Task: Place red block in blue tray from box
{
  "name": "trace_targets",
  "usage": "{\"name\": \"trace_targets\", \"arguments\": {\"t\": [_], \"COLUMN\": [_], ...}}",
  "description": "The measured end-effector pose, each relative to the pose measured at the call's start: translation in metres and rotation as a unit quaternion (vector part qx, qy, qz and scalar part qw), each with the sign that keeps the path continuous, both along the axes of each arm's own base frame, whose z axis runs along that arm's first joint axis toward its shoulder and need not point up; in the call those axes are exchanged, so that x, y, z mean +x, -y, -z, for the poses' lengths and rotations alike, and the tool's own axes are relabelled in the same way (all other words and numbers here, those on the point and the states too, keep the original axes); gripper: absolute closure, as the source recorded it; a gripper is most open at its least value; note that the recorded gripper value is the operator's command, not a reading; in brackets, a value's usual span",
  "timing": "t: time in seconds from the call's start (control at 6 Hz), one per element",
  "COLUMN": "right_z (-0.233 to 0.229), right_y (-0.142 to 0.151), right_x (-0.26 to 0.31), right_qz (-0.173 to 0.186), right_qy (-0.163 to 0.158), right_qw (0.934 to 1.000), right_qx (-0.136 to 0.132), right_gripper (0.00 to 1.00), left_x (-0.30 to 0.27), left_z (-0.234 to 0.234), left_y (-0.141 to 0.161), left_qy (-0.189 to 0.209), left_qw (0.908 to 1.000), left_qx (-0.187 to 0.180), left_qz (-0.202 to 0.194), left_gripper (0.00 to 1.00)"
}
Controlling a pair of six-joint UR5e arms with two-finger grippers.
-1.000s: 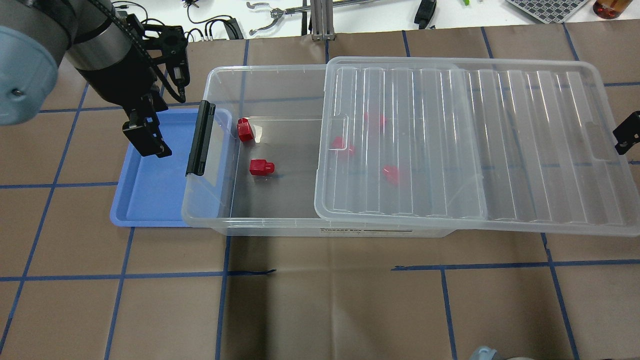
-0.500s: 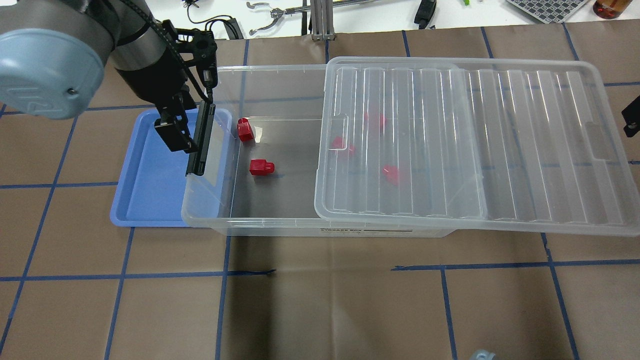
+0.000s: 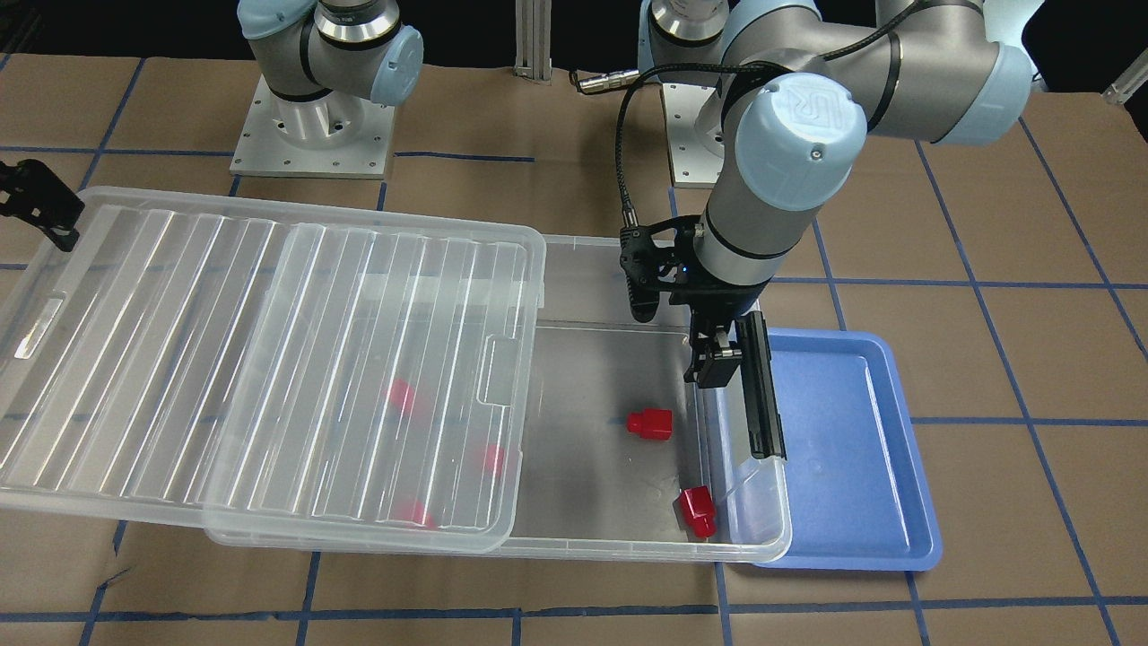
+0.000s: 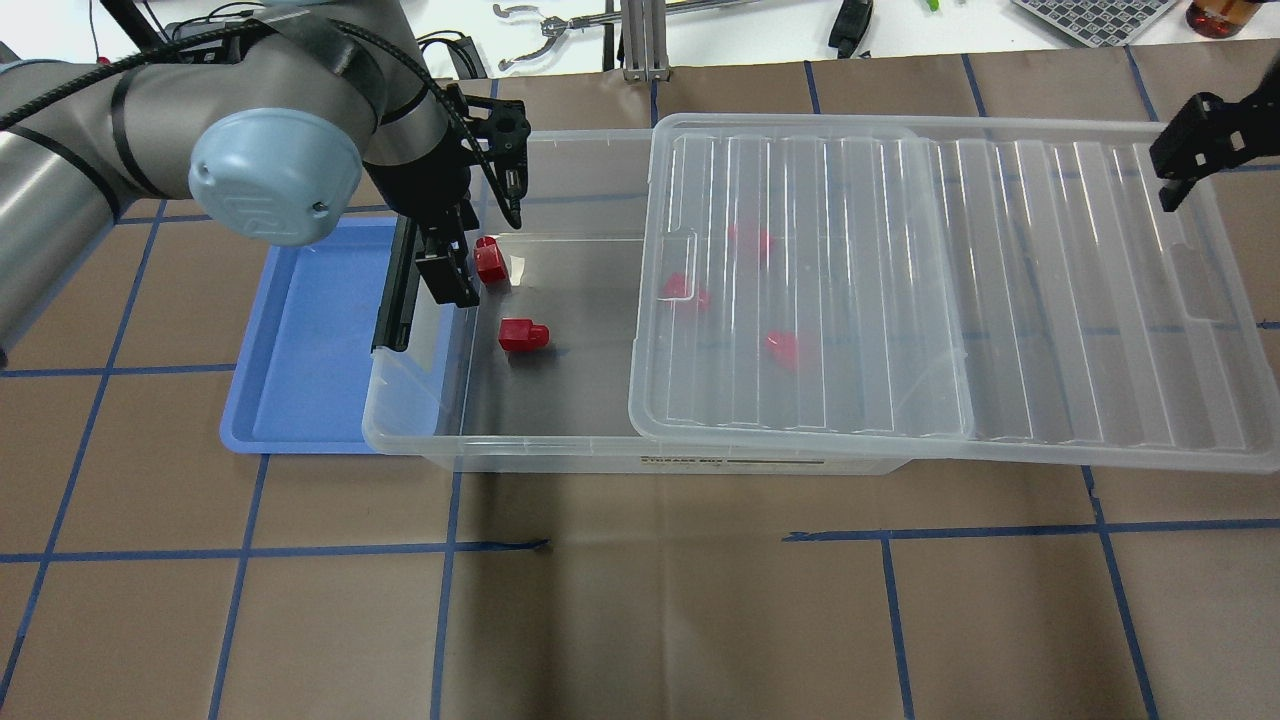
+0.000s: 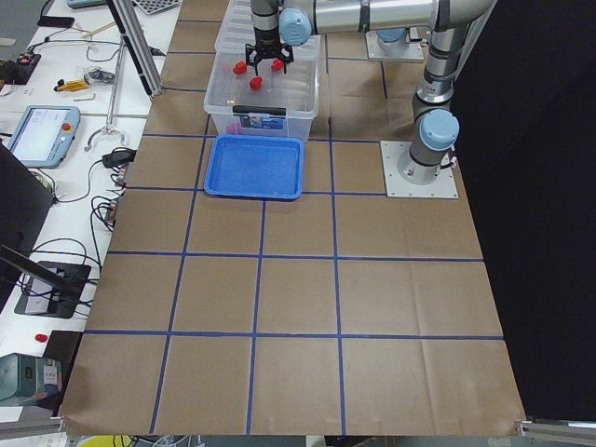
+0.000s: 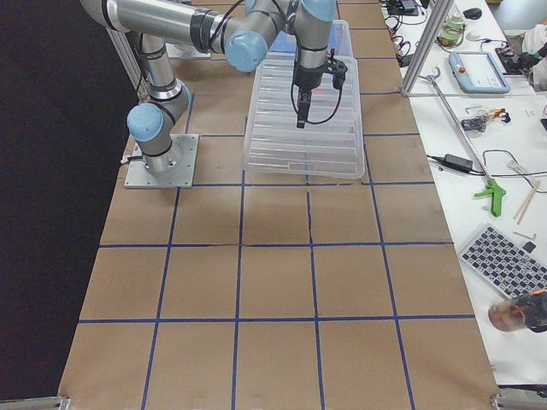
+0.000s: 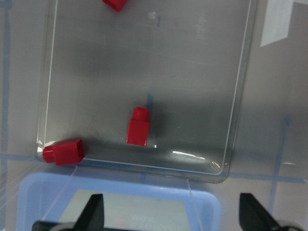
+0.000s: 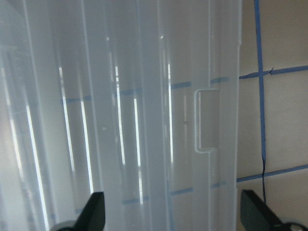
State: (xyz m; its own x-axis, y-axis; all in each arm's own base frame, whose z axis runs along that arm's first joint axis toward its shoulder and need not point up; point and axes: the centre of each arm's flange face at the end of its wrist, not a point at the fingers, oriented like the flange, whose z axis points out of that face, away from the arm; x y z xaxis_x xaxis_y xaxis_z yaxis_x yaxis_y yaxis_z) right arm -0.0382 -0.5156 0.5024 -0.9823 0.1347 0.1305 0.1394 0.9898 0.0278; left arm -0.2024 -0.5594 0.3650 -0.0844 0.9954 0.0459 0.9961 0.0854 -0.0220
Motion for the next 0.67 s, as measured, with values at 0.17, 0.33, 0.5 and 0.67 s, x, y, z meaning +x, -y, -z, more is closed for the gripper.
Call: {"name": "trace_targets", "arguments": {"t": [0.17,0.33,0.5,0.67], "right_z": [-0.015,-0.024,-0.031,-0.035], "right_y": [-0.001,-0.003,-0.007,-0.014], "right_x": [0.04,0.078,0.114,0.148], "right_qz": [0.007,0.015,0.021,0.027], "right_qy": [0.003,0.01,0.02,0.038], "right_qw": [1.0,0.9998,0.9995,0.9988], "right_qx": [-0.001,-0.006,-0.012,-0.016], "right_gripper": [0.0,0.0,0.0,0.0], "left_x": [-0.005,-0.008,-0.008,-0.008], "left_z": [0.028,0.058,0.088,0.115], "left_y": [0.008,0.011,0.012,0.012], "left_qy": [-0.001,0.0,0.002,0.003], "left_qw": [1.0,1.0,1.0,1.0], "left_qx": [-0.003,0.0,0.003,-0.001], "left_qz": [0.004,0.006,0.008,0.009], "left_gripper": [0.03,0.02,0.03,0.03]}}
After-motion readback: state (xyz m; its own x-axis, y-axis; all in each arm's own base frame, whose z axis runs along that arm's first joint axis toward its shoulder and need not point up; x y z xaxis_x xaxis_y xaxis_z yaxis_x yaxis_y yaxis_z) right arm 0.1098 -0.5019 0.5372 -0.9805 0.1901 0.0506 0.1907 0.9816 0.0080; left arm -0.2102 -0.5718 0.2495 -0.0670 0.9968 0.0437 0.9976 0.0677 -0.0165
